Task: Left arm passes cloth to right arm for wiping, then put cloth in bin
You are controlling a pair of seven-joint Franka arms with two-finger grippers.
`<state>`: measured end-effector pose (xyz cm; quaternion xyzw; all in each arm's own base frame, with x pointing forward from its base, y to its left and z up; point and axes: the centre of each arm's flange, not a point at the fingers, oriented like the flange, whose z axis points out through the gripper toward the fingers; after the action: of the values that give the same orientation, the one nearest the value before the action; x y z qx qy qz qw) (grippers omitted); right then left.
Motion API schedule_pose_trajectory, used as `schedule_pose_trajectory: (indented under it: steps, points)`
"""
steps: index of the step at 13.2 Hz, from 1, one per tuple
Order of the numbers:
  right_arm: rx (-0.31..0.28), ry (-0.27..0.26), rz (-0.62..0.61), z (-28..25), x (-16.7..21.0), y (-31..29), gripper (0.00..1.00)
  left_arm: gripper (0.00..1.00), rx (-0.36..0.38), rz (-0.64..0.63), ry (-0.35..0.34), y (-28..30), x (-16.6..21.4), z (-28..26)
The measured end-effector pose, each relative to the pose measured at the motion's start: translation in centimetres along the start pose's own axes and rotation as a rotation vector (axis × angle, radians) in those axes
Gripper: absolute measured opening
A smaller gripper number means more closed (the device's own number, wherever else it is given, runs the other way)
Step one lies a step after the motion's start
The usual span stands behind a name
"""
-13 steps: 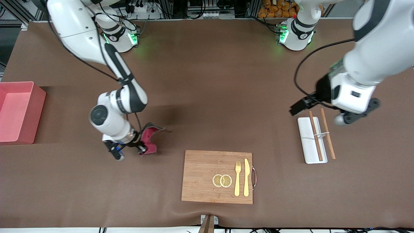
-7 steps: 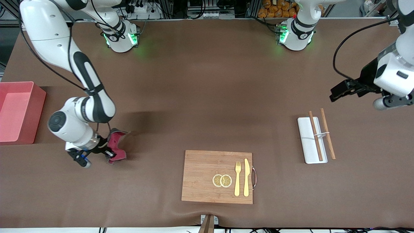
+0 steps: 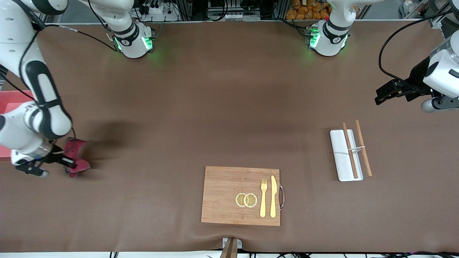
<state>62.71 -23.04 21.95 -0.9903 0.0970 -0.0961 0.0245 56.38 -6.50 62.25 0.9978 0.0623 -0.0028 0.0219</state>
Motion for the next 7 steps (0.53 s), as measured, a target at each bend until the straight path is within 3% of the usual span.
schedule_pose_trajectory:
  steps: [3,7]
  points:
    - [-0.063,0.024,-0.098,-1.9,0.6,4.3,0.04,1.00,0.000,0.004,0.000,0.2,-0.1,0.0]
    - [-0.050,-0.004,-0.018,-0.3,1.2,-2.9,0.04,1.00,0.000,0.006,-0.001,0.3,-0.1,0.0]
